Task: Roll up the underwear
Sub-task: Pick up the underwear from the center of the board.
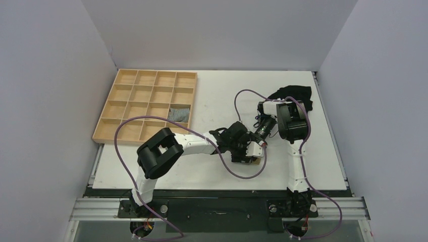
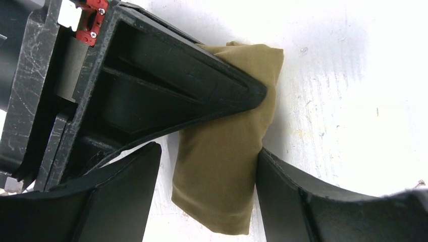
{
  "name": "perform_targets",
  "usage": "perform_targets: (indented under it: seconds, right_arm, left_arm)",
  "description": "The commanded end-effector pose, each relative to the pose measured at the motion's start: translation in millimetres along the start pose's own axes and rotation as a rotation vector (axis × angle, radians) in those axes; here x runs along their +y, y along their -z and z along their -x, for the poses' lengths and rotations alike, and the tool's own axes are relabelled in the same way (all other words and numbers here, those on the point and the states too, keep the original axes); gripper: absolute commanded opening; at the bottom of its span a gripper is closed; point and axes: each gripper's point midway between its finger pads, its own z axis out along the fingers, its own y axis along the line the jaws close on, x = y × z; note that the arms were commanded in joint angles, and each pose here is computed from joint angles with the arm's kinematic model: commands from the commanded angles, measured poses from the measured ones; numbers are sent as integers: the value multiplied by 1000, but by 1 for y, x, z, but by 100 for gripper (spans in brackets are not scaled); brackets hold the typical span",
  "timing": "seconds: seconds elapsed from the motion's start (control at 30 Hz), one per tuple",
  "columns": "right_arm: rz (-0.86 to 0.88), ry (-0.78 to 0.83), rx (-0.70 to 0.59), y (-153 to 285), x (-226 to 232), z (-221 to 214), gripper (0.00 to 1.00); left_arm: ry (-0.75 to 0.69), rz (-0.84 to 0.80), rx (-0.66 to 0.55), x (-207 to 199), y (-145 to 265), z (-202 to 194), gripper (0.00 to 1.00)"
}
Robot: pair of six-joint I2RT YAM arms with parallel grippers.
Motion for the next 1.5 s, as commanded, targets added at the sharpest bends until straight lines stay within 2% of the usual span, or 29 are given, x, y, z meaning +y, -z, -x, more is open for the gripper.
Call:
perform_targets:
  seconds: [0.0, 0.5, 0.7, 0.77, 0.8, 0.83, 0.9, 1.0, 1.03, 1.17, 1.27, 1.47]
  right_arm:
    - [-75, 139, -74, 10, -5, 19, 0]
    - [-84, 166, -101, 15, 1, 24, 0]
    - [-87, 176, -109, 16, 3, 25, 1]
    - [-88, 177, -112, 17, 4, 25, 2]
    - [-88, 177, -113, 17, 4, 25, 3]
    - [-89, 178, -114, 17, 4, 25, 4]
    - [-93, 182, -118, 19, 4, 25, 8]
    - [-103, 181, -123, 22, 5, 25, 16]
    - [-108, 180, -125, 24, 5, 25, 23]
    - [-140, 187, -125, 31, 6, 21, 42]
    - [-170, 188, -145, 41, 10, 20, 49]
    - [-245, 186, -163, 60, 11, 15, 55]
  left_arm:
    - [62, -195, 217, -62, -13, -70, 64]
    - [93, -285, 247, -86, -20, -82, 50]
    - [117, -314, 256, -92, -21, -84, 32]
    - [119, -313, 260, -93, -20, -85, 17]
    - [118, -310, 262, -93, -19, -85, 12]
    - [117, -306, 262, -92, -18, -85, 5]
    - [116, -298, 264, -91, -16, -86, 0]
    - [116, -281, 264, -88, -13, -87, 0]
    - [117, -274, 259, -86, -11, -86, 0]
    - [142, -234, 240, -70, -2, -85, 0]
    - [142, -195, 225, -57, 7, -81, 0]
    - [150, -138, 199, -39, 23, -78, 0]
